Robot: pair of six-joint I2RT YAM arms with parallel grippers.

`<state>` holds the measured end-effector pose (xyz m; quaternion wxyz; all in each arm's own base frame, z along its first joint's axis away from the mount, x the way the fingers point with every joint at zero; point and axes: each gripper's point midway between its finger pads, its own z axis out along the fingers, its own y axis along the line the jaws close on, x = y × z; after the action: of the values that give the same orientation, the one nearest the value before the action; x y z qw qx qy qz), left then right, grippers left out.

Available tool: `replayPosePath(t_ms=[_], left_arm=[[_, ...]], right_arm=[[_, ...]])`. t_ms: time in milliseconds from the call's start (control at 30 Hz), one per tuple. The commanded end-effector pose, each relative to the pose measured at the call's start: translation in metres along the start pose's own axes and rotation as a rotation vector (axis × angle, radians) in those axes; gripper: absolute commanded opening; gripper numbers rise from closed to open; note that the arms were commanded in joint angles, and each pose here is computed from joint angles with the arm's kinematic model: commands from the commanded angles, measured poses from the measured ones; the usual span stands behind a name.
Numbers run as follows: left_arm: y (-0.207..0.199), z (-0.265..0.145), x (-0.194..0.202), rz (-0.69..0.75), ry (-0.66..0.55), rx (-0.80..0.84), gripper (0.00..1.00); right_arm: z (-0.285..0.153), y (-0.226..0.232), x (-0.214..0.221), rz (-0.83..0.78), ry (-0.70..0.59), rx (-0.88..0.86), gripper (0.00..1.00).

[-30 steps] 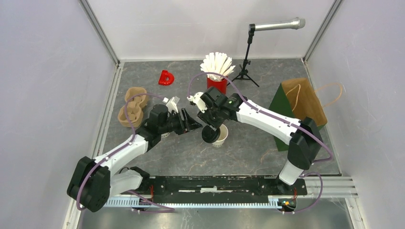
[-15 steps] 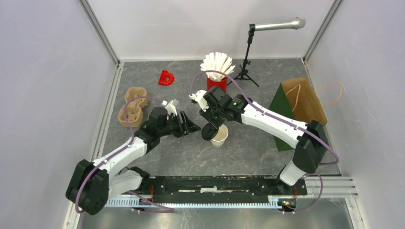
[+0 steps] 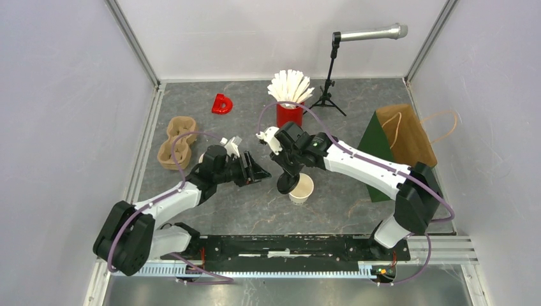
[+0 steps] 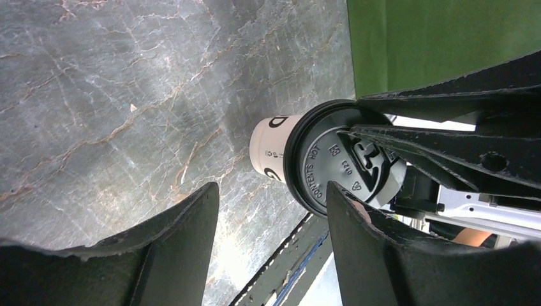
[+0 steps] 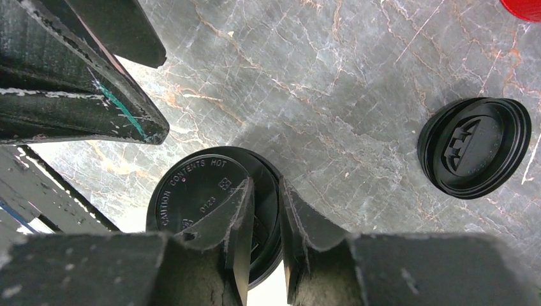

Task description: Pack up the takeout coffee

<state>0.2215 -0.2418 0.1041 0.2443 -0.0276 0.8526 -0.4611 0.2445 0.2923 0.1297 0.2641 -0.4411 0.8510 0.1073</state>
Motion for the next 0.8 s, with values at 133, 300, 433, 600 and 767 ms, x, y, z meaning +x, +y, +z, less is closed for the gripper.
replayPosePath(t_ms=[133,300,433,600,767], left_arm=[[-0.027,0.01,-0.011,-0.045,-0.012,0.154,0.71],[-0.03,0.01,0.0,-0.162,0.006,0.232,0.71],[-0.026,0.01,0.008,-0.29,0.008,0.266,0.72],[-0.037,0.006,0.013,-0.428,-0.005,0.372,0.73],[-0.045,0.017,0.024,-0.508,0.022,0.432,0.75]], right_arm=[[-0.011,-0.003,-0.008,0.011,-0.064,0.022,0.26],[-0.011,-0.004,-0.007,0.008,-0.065,0.025,0.26],[-0.011,-0.004,-0.008,0.009,-0.069,0.025,0.26],[-0.01,-0.003,-0.008,0.009,-0.069,0.02,0.26],[-0.009,-0.003,-0.005,0.01,-0.071,0.021,0.26]])
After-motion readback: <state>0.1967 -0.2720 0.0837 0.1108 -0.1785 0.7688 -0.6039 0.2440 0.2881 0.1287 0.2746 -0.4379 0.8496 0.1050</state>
